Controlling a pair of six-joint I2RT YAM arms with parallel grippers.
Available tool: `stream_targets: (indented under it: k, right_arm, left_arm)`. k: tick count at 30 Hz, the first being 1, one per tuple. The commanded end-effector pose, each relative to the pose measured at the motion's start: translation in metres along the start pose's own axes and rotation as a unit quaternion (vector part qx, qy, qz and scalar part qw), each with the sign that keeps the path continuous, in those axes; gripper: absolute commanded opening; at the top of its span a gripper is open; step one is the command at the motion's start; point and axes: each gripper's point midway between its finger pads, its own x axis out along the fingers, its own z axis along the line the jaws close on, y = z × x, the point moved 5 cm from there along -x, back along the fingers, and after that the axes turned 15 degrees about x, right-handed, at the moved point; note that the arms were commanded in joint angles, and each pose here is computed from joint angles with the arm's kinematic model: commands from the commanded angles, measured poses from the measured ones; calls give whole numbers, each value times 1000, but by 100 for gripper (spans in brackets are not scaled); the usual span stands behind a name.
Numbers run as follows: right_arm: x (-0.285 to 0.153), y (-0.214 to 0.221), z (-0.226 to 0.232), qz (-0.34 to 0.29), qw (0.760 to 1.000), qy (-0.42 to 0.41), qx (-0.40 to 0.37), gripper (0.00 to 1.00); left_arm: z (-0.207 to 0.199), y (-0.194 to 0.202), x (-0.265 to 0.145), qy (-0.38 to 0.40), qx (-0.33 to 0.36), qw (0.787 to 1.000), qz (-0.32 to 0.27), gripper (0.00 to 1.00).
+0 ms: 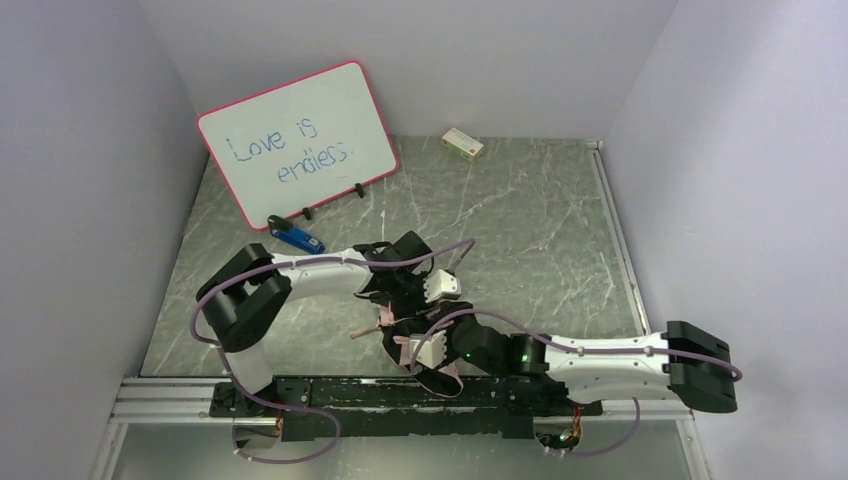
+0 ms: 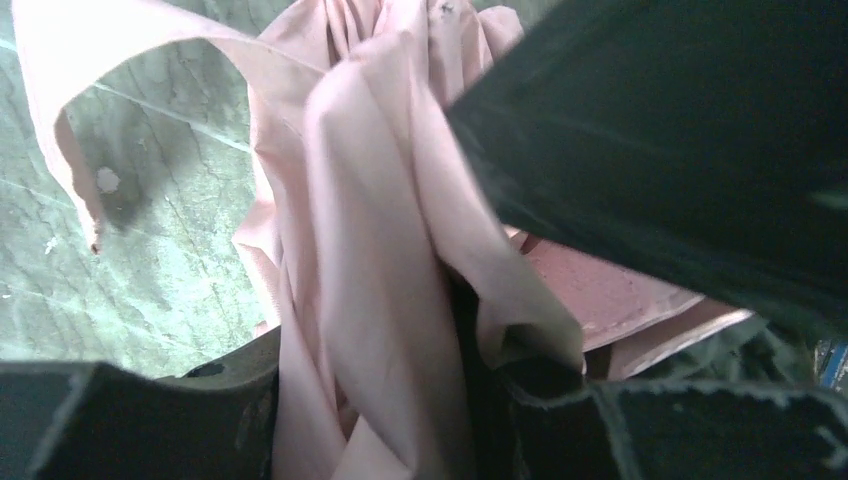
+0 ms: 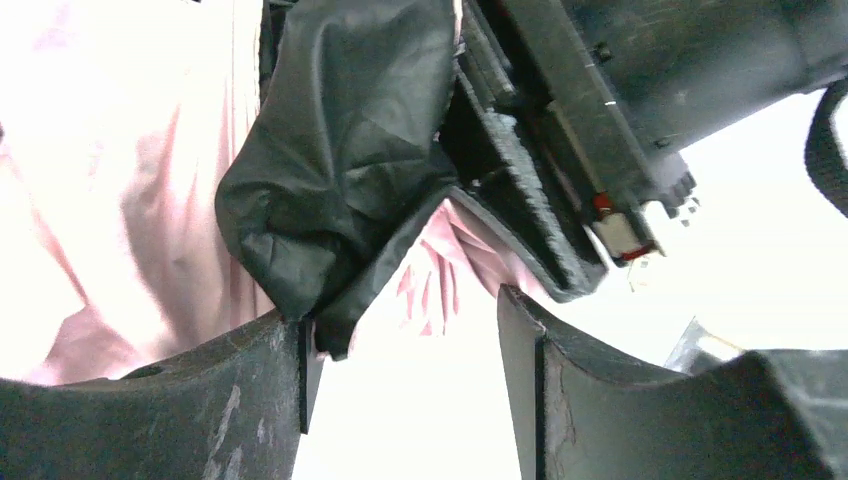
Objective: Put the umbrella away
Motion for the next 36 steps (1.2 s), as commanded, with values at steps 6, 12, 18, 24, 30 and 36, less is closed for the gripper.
stream_targets:
  k: [6,12,18,24,30,36]
  right_arm:
    - [-45,-36,-7,-39,988,-103,106,63]
    - [-81,-78,-29,-142,963,-129,187,62]
    - [-106,-90,-49,-190,952,-110,213,62]
    - [-119,-86,-64,-188,944,-69,264,62]
    - [-126,-89,-81,-199,924,-24,326,63]
    - [-129,-82,-102,-188,909,56,369,64]
  left_arm:
    - [4,43,5,-56,39,992,107,14]
    - [20,44,-7,-122,68,983,117,5]
    - [28,43,-16,-164,83,978,97,5]
    - [40,52,-27,-221,106,963,114,5]
    - [44,56,-33,-260,166,945,106,5]
    - [46,54,-41,-305,178,932,80,5]
